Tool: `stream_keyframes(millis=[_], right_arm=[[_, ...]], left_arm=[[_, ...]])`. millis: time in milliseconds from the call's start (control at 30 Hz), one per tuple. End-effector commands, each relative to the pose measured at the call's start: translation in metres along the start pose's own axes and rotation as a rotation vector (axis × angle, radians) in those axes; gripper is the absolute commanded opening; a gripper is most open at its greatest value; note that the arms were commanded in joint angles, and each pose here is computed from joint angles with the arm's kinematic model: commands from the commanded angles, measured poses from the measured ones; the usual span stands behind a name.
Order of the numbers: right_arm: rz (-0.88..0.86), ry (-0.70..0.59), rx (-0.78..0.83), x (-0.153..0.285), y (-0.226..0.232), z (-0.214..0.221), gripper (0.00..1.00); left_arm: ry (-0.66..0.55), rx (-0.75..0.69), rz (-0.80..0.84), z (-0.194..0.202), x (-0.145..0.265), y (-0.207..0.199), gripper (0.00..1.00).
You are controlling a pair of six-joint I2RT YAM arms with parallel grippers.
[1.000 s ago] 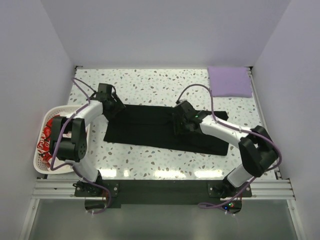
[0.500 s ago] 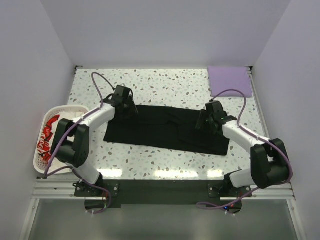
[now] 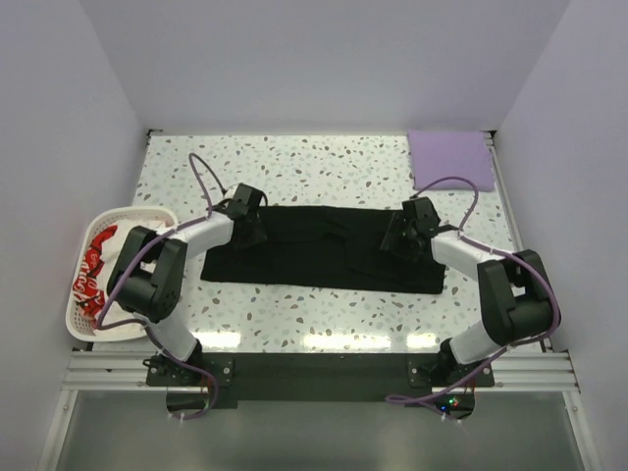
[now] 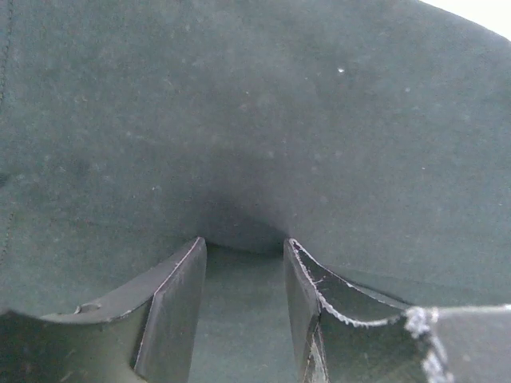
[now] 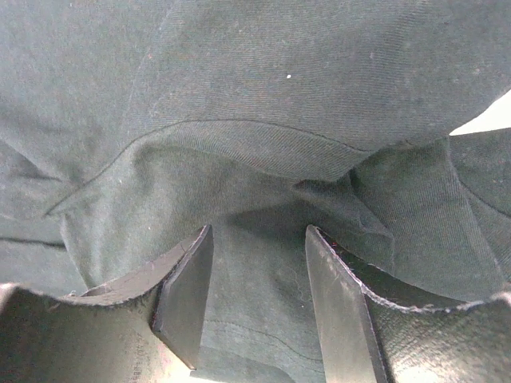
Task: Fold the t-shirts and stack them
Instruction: Fold the tshirt
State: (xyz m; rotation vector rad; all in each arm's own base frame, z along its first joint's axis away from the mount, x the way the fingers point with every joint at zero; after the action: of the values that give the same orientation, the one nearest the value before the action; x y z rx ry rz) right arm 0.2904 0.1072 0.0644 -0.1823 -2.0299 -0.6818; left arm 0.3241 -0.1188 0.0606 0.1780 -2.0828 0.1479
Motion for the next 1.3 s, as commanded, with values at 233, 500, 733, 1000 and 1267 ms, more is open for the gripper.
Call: stream_keyframes(millis=[233, 500, 733, 1000, 1267], right_arm=[[0.054, 0.078, 0.051, -0.031, 0.003, 0.004, 0.54], [0.071, 0.115, 0.247, -0.055, 0.064, -0.005, 0.55], [0.134, 0.199, 0.405, -0.094, 0.099, -0.011, 0.56], [0.127, 0.14, 0.568, -0.141, 0.152, -0.058, 0.57], [0.065, 0.004, 0.72, -0.176, 0.184, -0.093, 0.68]], left_arm=[[0.07, 0.029, -0.072, 0.073, 0.014, 0.023, 0.49], [0.114, -0.025, 0.038, 0.125, 0.05, 0.009, 0.49], [0.153, -0.074, 0.161, 0.157, 0.072, -0.024, 0.49], [0.167, -0.08, 0.294, 0.151, 0.073, -0.071, 0.49], [0.198, -0.061, 0.457, 0.127, 0.075, -0.135, 0.49]])
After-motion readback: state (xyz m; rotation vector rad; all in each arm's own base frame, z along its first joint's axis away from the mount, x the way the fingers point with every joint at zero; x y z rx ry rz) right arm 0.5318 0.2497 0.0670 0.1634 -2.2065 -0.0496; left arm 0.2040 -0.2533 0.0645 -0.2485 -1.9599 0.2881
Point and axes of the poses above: each gripper's point midway between its finger pads, its own x axis back along the fingers, its own y axis along the line the jaws close on, z = x × y, the point moved 5 cm from there along x, back along the fingers, and after that the axes turned 10 degrees about -x, right-handed, at the moved point
